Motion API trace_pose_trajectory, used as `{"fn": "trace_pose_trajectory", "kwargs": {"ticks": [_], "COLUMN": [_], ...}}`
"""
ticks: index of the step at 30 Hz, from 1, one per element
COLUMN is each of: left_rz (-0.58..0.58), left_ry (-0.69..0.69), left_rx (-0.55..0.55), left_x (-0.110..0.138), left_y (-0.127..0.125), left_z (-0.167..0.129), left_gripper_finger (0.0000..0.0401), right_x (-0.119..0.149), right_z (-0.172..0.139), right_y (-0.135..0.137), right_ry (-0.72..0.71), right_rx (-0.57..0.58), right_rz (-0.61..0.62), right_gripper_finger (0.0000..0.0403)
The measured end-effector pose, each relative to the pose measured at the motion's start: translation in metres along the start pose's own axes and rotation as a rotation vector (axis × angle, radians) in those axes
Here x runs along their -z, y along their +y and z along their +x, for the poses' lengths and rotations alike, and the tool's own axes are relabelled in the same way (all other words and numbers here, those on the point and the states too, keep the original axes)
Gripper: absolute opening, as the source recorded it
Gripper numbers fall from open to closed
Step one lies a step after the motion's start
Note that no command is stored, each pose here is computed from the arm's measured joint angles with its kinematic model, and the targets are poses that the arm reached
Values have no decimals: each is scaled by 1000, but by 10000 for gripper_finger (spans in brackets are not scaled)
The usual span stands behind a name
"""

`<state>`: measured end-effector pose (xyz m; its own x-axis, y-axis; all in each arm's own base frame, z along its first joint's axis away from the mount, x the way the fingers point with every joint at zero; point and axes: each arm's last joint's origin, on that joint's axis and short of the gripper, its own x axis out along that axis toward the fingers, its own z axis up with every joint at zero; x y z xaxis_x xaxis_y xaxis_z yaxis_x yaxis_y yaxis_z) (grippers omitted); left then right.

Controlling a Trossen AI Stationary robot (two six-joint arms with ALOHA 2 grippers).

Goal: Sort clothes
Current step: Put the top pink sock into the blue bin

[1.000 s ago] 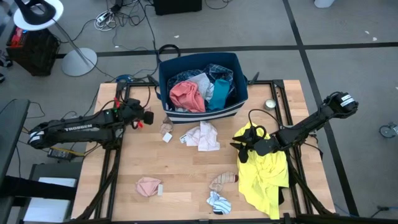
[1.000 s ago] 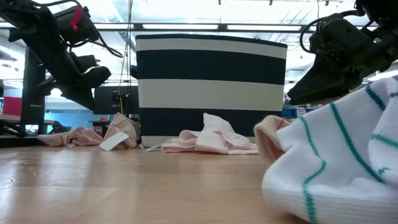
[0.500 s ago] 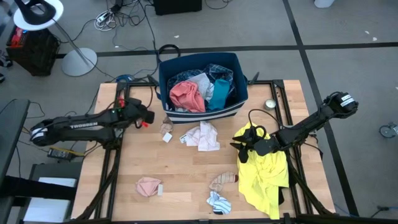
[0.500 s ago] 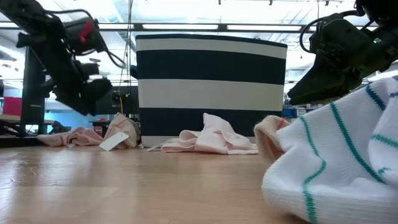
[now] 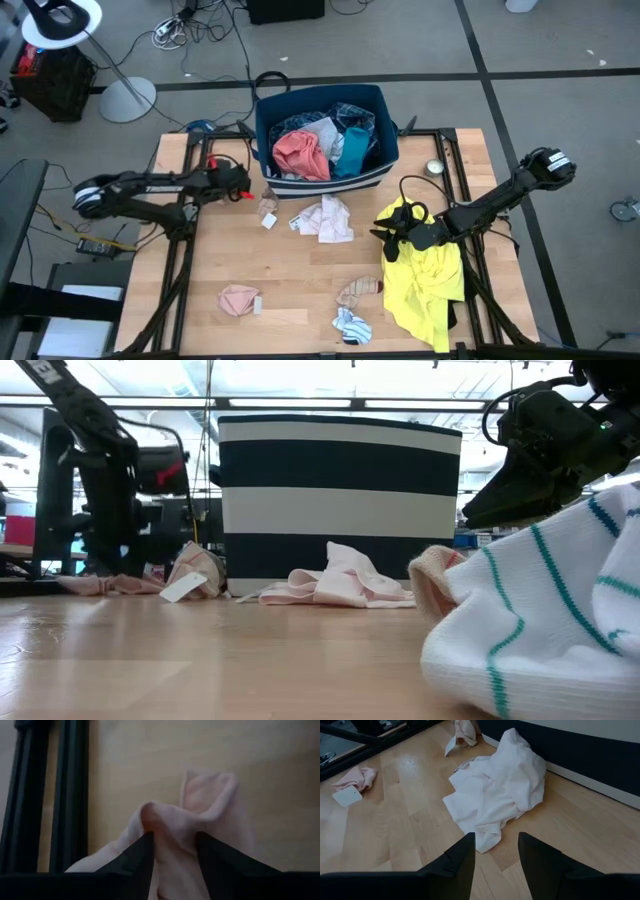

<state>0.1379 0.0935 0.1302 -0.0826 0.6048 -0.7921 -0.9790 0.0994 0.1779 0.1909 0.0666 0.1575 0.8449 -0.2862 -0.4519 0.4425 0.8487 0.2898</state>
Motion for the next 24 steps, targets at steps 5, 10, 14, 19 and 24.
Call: {"fn": "trace_pose_trajectory", "kwargs": {"ticks": [5,10,14,19,24], "left_rz": [40,87,140,146,137], "left_ry": [53,64,71,77,23], "left_rx": [-31,10,52,108,119], "left_x": [4,3,0,-8,-20], "left_y": [-6,-11,-12,-12,-7], "left_z": [13,16,12,0,-19], "left_gripper_finger": [146,59,13,4,2], "right_x": [0,0,0,0,0], "right_z": [0,0,0,0,0], "right_y": [0,0,0,0,0], "right_ry": [0,0,0,0,0], "right_rx": [0,0,-1,-1,-1], "right_rz": [0,0,1,2,2], "right_gripper_finger": [150,150,150,150,150]}}
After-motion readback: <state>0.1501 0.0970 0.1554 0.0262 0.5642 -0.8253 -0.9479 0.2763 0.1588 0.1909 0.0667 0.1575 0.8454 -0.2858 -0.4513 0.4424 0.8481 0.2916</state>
